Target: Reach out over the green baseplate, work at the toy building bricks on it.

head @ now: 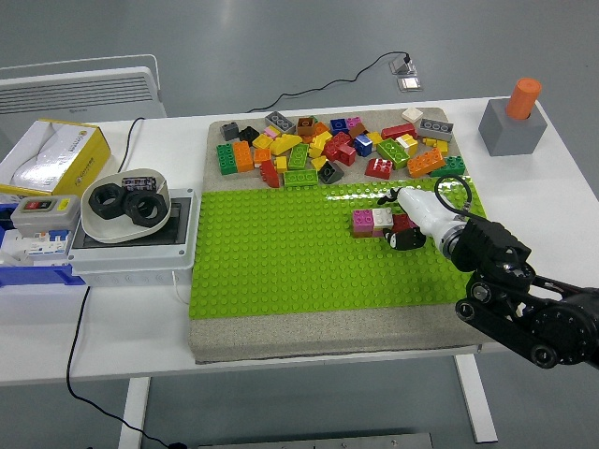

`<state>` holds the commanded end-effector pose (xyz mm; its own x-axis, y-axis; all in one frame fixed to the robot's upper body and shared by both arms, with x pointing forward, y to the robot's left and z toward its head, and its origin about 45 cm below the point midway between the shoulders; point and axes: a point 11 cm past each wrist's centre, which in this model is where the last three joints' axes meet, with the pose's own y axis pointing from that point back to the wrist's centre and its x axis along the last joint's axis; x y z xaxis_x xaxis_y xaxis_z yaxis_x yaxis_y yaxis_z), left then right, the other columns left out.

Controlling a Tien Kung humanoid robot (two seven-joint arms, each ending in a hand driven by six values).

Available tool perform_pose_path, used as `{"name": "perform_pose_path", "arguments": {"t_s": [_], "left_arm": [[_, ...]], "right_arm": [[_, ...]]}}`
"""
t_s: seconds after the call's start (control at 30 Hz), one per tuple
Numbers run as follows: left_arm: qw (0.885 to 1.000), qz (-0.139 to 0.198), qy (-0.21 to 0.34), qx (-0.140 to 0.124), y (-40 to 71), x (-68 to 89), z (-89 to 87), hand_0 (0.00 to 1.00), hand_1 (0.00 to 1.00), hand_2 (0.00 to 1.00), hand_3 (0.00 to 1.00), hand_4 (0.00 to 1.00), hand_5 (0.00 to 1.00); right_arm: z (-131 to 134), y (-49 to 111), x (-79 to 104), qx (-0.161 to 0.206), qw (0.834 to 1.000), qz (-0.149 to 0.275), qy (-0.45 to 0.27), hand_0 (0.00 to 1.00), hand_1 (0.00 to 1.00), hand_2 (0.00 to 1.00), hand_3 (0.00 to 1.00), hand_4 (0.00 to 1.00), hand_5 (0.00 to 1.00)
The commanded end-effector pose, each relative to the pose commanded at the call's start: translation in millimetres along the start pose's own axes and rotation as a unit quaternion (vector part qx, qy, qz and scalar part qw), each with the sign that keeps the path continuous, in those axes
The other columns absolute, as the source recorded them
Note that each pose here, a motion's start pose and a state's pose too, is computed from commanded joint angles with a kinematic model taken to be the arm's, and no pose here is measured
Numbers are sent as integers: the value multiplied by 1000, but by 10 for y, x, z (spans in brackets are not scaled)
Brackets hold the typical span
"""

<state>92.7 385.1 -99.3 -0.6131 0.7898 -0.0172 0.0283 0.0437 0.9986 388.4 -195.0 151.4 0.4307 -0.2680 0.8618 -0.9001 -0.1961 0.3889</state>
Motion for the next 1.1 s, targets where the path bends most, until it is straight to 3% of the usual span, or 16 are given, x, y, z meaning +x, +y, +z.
{"name": "perform_pose_path", "arguments": {"t_s": [0.57, 0.6, 0.77, 0.8, 0.97, 1.0, 1.1], "left_arm": [[1000, 1, 0, 3, -6, 7, -19, 639, 580, 746, 980, 998, 998], [1000, 1, 0, 3, -5, 8, -18, 638, 581, 747, 980, 998, 998], [1000, 1, 0, 2, -2, 6, -10, 638, 581, 747, 980, 998, 998], [1000, 1, 0, 2, -1, 5, -8, 638, 580, 747, 980, 998, 998], [1000, 0, 1, 1, 1, 2, -1, 638, 580, 747, 980, 998, 998], [1000, -1, 2, 0, 1, 1, 0, 639, 582, 746, 980, 998, 998], [1000, -1, 2, -1, 3, 1, 7, 639, 582, 746, 980, 998, 998]], "right_arm": [[-27, 12, 15, 6, 1000, 0, -4, 828, 828, 861, 719, 624, 129], [-31, 13, 22, 7, 1000, 0, -6, 829, 831, 869, 829, 741, 181], [-56, 30, 82, 14, 1000, 4, -10, 829, 831, 869, 829, 741, 181], [-58, 44, 105, 16, 1000, 6, -10, 839, 840, 894, 889, 891, 310], [30, 194, 306, 20, 999, 27, -2, 839, 840, 894, 889, 891, 310], [51, 233, 340, 21, 999, 30, 2, 847, 846, 900, 828, 871, 453], [42, 343, 380, 31, 999, 33, 14, 847, 846, 900, 828, 871, 453]]}}
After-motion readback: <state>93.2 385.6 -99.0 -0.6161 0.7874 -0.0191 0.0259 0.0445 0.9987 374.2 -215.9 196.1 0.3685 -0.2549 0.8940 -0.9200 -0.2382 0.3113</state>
